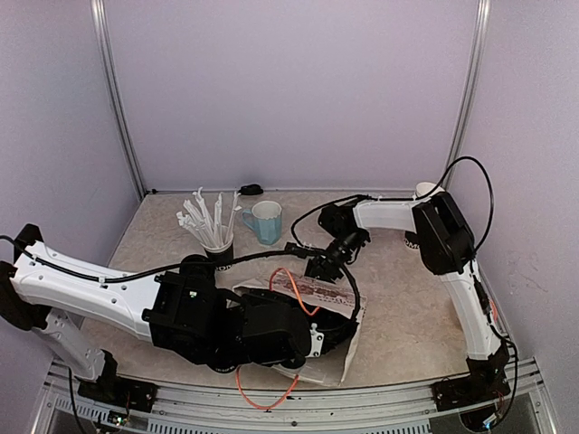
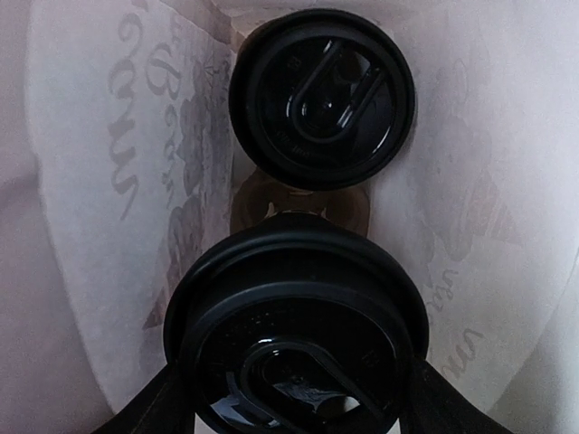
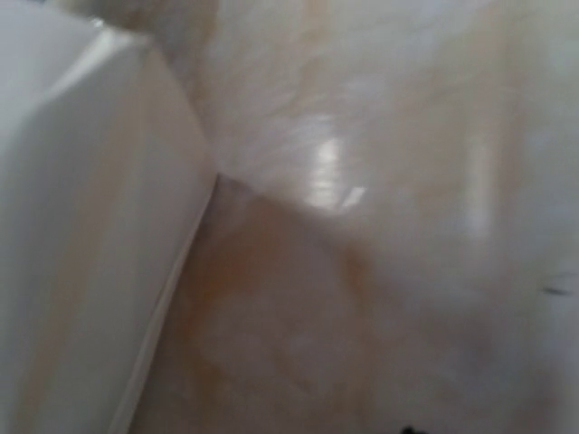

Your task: Pack the takeout coffee

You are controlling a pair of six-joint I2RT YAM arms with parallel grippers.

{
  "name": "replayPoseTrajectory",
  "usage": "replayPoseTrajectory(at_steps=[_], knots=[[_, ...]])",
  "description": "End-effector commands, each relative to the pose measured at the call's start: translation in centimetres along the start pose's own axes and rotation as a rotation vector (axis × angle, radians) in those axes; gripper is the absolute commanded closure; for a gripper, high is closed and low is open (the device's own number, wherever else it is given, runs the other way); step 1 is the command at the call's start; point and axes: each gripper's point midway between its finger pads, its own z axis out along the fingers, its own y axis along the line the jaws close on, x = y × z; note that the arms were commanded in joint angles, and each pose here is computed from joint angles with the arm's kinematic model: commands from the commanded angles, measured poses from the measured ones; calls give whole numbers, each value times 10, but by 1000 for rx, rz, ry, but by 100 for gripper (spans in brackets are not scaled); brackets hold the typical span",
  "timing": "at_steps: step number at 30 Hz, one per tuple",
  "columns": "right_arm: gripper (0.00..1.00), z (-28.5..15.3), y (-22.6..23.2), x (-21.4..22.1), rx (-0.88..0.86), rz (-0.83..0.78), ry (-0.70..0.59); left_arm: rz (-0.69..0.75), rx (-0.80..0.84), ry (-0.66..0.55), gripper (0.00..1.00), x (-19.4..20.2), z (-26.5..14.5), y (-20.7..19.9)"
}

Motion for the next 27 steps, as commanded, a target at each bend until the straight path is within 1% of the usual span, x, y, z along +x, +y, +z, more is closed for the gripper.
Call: replayPoseTrajectory(at_steps=[1,7,18,27], knots=[[48,-5,31,-19,-62,-73,-43,22,24,-13,53,-2,4,-11],[49,-2,41,-20,-102,-93,-50,31,41,-7,53,0,7,-16],[49,7,47,-19,-145,-79,-64,17,73,-18,53,-2,18,-23],[49,10,48,-17,-159,-65,-68,20,85,14,53,8,33,-27]])
